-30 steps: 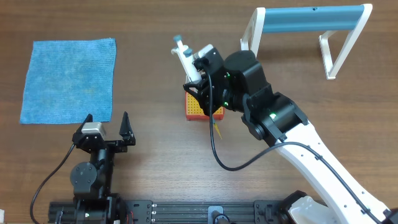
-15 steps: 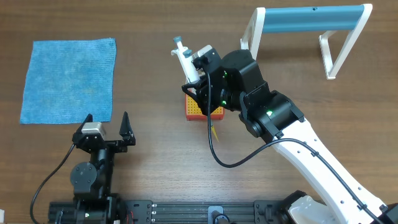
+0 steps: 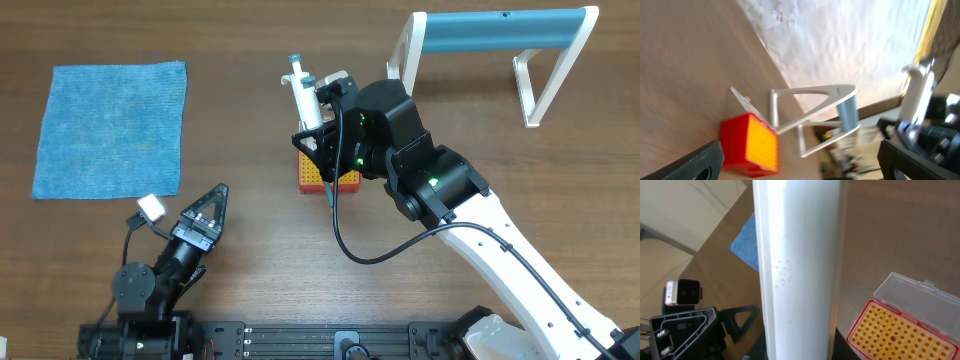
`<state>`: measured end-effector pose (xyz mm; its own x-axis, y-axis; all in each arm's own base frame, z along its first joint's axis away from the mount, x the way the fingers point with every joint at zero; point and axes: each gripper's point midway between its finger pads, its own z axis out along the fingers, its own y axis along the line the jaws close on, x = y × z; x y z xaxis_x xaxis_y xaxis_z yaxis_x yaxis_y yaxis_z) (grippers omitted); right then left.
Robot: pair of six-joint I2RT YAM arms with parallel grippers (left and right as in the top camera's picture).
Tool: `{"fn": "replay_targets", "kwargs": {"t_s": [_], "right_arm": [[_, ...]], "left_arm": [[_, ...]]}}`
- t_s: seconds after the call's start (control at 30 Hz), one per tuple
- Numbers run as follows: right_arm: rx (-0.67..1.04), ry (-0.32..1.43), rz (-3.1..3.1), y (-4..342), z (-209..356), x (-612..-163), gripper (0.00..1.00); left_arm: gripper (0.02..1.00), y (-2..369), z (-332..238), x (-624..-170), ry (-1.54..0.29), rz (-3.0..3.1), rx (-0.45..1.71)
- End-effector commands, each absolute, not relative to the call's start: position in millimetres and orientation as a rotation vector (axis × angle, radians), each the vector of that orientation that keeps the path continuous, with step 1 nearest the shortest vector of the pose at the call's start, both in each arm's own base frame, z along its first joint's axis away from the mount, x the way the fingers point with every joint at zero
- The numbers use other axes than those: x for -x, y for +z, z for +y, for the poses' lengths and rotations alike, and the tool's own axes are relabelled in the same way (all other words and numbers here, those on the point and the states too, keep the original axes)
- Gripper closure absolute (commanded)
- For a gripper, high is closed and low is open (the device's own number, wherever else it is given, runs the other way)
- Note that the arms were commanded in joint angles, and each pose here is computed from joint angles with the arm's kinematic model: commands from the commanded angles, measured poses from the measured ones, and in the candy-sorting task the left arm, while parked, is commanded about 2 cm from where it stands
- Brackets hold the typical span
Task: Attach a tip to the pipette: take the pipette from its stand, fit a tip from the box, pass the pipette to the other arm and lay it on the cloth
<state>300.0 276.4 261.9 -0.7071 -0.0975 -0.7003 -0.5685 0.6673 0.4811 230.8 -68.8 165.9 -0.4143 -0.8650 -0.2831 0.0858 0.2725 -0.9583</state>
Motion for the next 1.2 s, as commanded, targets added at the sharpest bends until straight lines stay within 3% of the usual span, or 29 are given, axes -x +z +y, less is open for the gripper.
{"fn": "replay_targets", "kwargs": {"t_s": [0.03, 0.3, 0.67, 0.83, 1.2], "right_arm": [[0.425, 1.091, 2.273, 271, 285, -288, 0.925], [0.546, 1.287, 2.262, 280, 300, -262, 0.925], [0.627, 1.409, 2.219, 292, 307, -248, 0.925], [0.649, 1.412, 2.134, 305, 311, -254, 0.928], [0.647, 1.417, 2.118, 308, 312, -255, 0.923]], "left_arm": [[0.020, 193, -66, -232, -1.445, 1.484, 0.815], [0.027, 234, -88, -228, -1.557, 1.599, 0.611], [0.018, 330, -131, -278, -1.736, 1.789, -0.068], [0.020, 343, -153, -305, -1.785, 1.794, -0.264], [0.018, 347, -201, -318, -1.866, 1.784, -0.345]]}}
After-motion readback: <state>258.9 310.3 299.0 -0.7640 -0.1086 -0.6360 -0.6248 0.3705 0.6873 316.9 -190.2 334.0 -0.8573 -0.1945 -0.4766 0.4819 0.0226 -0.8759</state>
